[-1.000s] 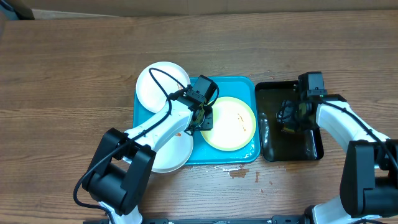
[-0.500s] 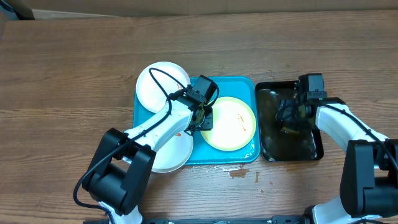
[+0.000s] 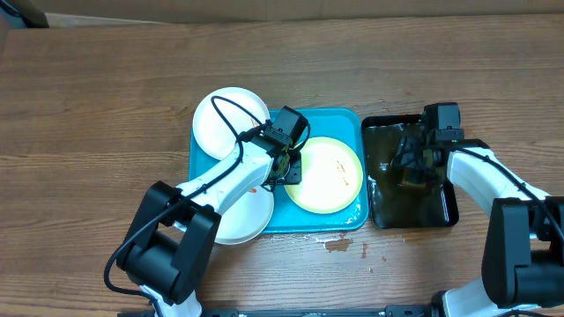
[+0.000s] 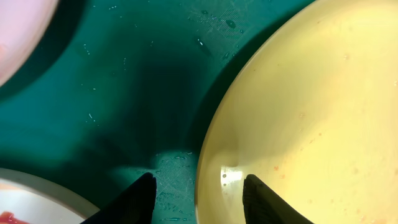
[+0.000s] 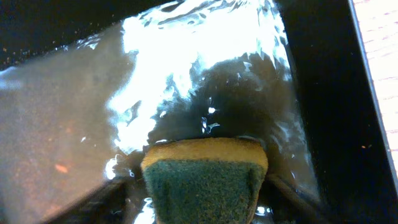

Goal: Clean dirty plates on tray and stack at the side
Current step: 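Rub the sponge in the water with the right gripper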

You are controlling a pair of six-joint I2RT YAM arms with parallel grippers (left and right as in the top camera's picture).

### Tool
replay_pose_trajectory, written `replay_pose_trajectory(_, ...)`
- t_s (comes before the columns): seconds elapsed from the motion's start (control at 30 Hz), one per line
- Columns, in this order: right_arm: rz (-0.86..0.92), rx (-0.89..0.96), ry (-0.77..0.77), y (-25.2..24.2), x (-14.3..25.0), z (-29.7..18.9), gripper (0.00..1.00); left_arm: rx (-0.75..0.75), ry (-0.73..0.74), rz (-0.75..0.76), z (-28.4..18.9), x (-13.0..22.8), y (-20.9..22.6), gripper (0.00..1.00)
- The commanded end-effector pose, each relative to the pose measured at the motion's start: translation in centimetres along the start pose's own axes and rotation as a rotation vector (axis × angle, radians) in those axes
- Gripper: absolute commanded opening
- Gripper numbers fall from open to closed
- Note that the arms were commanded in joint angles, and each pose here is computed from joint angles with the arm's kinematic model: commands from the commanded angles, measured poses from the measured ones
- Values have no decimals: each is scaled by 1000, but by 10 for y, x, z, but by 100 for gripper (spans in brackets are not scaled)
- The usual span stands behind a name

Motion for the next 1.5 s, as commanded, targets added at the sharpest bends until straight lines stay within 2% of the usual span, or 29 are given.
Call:
replay_pose_trajectory(0.0,8,14,-15,-2,-1,1,80,-6,17,1,7,3,-1,47)
replay_pose_trajectory(0.07,8,11,-20,-2,-2,1,77,-6,17,0,7,3,-1,47)
replay_pose_trajectory(0.1,8,11,-20,-2,-2,1,69,-6,16,0,7,3,-1,47)
replay_pose_trajectory(0.13,8,11,-20,-2,-2,1,51,-6,16,0,7,3,-1,47)
replay_pose_trajectory(0.17,8,11,-20,-2,-2,1,25,-6,16,0,7,3,-1,47)
replay_pose_trajectory(0.2,8,11,-20,-2,-2,1,9,-6,16,0,7,3,-1,47)
replay_pose_trajectory(0.23,8,11,-21,-2,-2,1,5,-6,16,0,7,3,-1,48)
replay_pose_trajectory(0.57,7,19,2,-3,1,-2,4,-6,17,4,7,3,-1,48)
replay_pose_trajectory(0.8,6,-47,80,4,5,-38,4,-6,17,5,7,3,-1,53)
replay_pose_trajectory(0.9,7,-75,72,6,5,-51,4,-4,13,4,7,3,-1,42)
replay_pose_trajectory(1.03,6,-121,51,10,4,-67,4,-3,-6,5,7,-1,-2,16)
replay_pose_trajectory(1.1,6,-136,41,12,1,-71,4,-7,-25,3,7,-4,-2,13)
replay_pose_trajectory(1.17,0,-139,36,13,-1,-75,4,-27,-48,2,6,-7,0,15)
replay_pose_trajectory(1.33,-23,-147,37,20,0,-77,4,-47,-71,1,6,-10,1,33)
replay_pose_trajectory(1.47,-43,-139,78,24,10,-77,4,-46,-69,-6,6,-10,1,31)
Point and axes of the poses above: each gripper's point midway between its finger pads, its own z axis out along the fingers, its own y axis along the line the jaws close on, x = y × z, the point moved 7 cm from there along -z, back along the fingers, and after that the axes turned 6 degrees about z, right-handed, at the moved point
